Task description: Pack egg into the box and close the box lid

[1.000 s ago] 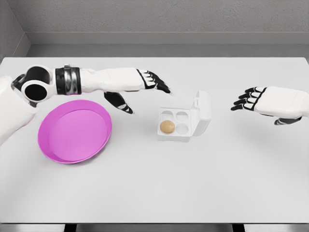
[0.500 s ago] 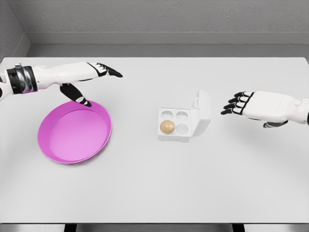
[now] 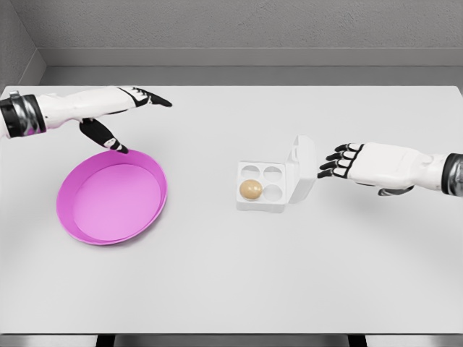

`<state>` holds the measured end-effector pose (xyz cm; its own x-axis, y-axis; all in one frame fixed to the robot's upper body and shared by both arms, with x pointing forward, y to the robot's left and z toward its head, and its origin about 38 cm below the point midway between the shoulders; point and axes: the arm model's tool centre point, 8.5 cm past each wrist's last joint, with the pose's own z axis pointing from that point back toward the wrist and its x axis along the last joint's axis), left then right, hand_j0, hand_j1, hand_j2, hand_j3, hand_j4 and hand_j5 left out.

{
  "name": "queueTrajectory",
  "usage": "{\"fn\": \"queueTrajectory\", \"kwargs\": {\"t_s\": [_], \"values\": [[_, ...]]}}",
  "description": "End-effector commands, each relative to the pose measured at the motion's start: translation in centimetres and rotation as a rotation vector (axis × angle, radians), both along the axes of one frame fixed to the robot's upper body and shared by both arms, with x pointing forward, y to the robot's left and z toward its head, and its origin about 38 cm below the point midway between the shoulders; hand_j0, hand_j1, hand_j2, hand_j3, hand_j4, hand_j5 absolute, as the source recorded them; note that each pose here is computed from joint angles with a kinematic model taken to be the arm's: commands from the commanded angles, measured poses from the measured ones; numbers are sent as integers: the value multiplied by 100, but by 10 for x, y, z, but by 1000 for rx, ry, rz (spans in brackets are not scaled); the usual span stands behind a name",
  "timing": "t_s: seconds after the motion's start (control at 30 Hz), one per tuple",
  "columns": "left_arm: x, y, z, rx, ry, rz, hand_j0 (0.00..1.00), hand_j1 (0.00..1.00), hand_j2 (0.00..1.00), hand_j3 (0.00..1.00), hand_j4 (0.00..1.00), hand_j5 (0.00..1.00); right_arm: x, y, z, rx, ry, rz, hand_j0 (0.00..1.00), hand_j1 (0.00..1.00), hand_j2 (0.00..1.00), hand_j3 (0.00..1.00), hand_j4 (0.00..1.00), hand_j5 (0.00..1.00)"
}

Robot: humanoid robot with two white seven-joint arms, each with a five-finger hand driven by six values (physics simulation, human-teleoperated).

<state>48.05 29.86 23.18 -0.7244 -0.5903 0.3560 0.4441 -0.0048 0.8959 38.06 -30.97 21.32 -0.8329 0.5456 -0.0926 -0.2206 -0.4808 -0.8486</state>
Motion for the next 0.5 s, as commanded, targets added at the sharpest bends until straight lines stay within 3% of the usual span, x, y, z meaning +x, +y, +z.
{"fn": "queueTrajectory", "kwargs": {"t_s": [0.0, 0.13, 0.47], "values": [[1, 4, 1, -9, 3, 14, 100, 100, 100, 100, 100, 100, -1, 3, 1, 10, -1, 6, 100, 100, 100, 100, 100, 100], [5, 15, -1, -19, 10, 53, 100, 100, 100, 100, 100, 100, -3, 10, 7, 16, -17, 28, 100, 100, 100, 100, 100, 100], [5, 15, -1, -19, 10, 53, 100, 100, 100, 100, 100, 100, -4, 19, 22, 56, -37, 60, 100, 100, 100, 100, 100, 100]]}}
